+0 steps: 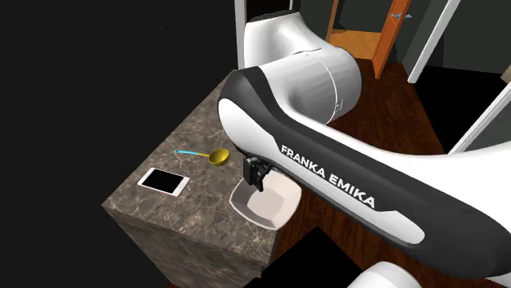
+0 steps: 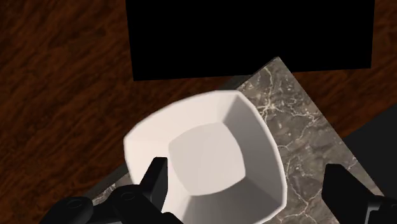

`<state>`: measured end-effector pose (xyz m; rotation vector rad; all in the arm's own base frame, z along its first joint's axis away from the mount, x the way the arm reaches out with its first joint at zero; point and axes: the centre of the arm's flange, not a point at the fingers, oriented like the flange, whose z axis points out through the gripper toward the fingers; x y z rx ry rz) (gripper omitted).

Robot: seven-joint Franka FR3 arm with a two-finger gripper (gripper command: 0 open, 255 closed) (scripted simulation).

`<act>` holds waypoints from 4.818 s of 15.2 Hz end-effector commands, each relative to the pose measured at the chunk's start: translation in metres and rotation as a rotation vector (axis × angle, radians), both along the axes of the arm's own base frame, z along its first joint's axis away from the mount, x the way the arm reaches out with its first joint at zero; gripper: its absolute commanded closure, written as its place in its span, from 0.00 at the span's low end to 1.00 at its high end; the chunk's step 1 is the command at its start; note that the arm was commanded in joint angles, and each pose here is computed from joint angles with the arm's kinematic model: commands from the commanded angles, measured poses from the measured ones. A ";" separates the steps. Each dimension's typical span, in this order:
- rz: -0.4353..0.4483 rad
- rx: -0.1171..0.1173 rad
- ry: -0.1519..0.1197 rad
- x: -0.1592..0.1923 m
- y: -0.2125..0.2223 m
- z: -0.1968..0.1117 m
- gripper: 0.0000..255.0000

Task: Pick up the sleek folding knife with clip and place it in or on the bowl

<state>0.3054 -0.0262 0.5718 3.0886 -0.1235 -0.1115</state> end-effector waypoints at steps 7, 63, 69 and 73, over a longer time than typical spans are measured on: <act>0.035 0.003 -0.005 0.060 -0.030 -0.041 0.00; 0.172 0.013 -0.022 0.302 -0.125 -0.199 1.00; 0.172 0.013 -0.022 0.302 -0.125 -0.167 1.00; 0.172 0.013 -0.022 0.302 -0.125 -0.146 1.00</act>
